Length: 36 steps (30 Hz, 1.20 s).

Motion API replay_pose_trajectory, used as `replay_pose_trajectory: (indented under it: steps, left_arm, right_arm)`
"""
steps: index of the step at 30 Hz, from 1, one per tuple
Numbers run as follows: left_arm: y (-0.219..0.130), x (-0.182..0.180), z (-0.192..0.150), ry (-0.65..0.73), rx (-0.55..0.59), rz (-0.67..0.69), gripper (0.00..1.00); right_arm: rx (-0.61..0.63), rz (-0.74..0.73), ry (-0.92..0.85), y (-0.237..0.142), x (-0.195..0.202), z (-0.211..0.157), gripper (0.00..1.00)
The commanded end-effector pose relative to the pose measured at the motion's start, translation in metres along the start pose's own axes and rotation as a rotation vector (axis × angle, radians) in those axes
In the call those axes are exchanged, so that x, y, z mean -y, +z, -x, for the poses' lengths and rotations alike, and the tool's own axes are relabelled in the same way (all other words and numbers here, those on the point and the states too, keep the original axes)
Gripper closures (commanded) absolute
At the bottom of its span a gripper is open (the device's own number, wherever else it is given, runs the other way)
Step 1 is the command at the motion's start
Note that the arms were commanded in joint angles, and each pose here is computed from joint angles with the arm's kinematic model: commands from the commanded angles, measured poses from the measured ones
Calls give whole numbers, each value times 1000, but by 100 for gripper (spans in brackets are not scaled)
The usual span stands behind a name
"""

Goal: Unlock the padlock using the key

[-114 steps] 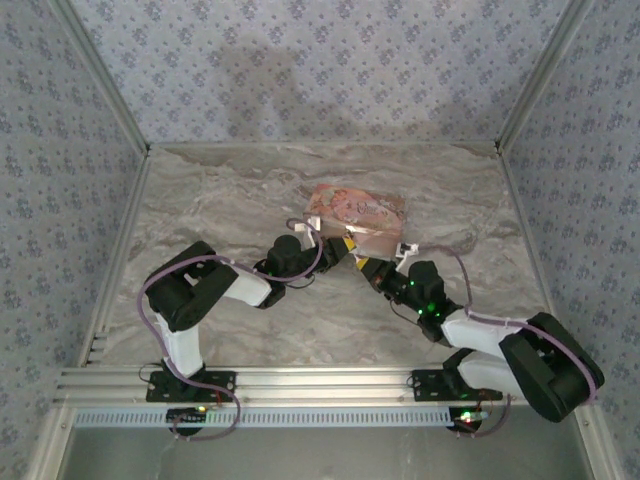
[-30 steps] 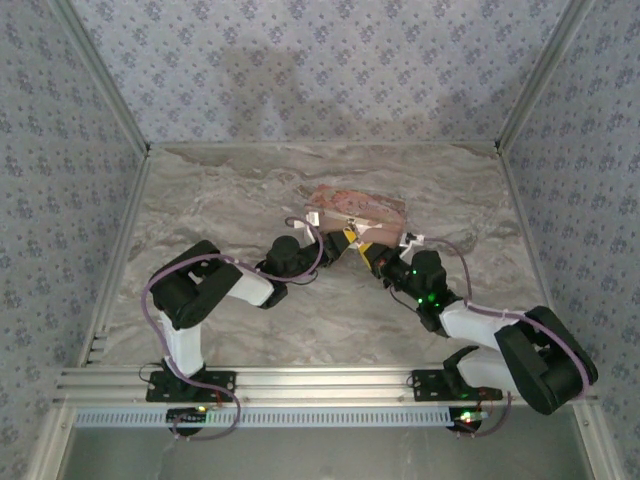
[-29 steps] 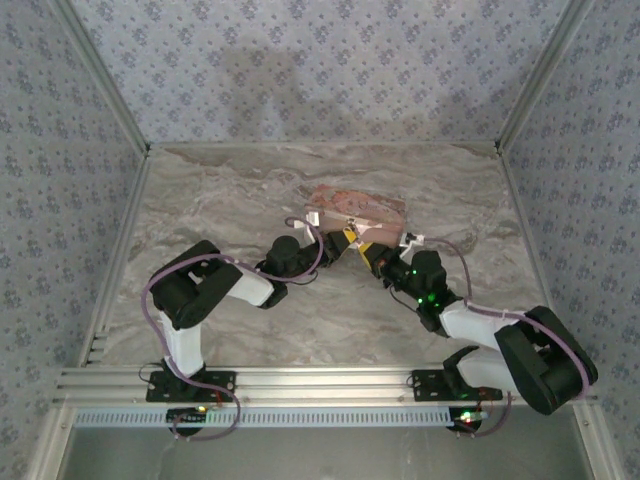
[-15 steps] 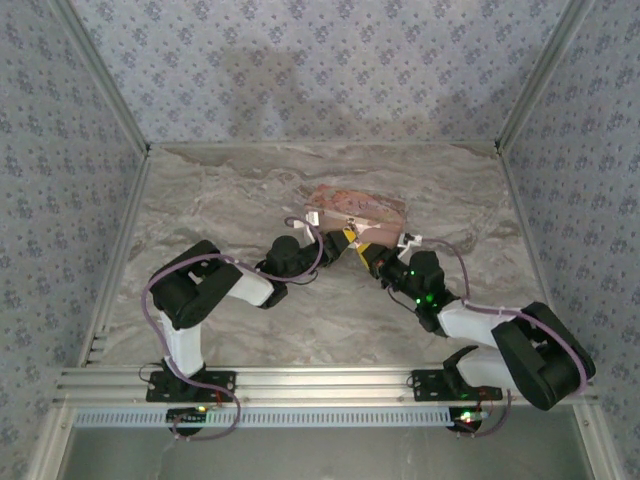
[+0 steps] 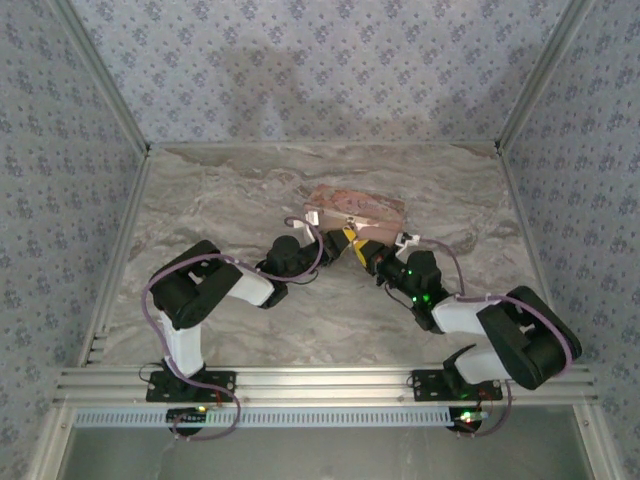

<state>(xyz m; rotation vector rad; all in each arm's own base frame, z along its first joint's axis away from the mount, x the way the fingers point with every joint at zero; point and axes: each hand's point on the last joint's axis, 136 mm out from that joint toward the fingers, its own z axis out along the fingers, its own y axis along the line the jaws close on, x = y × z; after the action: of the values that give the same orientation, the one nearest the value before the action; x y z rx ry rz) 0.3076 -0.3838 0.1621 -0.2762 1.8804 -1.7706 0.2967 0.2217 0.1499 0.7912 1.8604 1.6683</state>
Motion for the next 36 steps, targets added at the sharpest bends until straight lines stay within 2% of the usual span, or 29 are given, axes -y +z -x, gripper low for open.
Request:
replay_pose_trajectory:
  steps: [1,11,19,29,36]
  left_arm:
    - [6,43,-19,32,-85,-153,100]
    - [4,51,-49,31,-184,-163,100]
    - [-4,51,-77,19,-241,-167,100]
    - [-12,51,-84,32,-251,-159,100]
    - [-13,48,-80,36,-235,-143,100]
  right_arm:
    - [-5,58,-22,9,-23,1,100]
    - [2,19,-150,22,-35,7,100]
    - [-31,40,-155,27,-42,8,100]
    - [-96,35,-173,35,-50,-3,100]
    - [-120,6,-178,34,-39,-6,100]
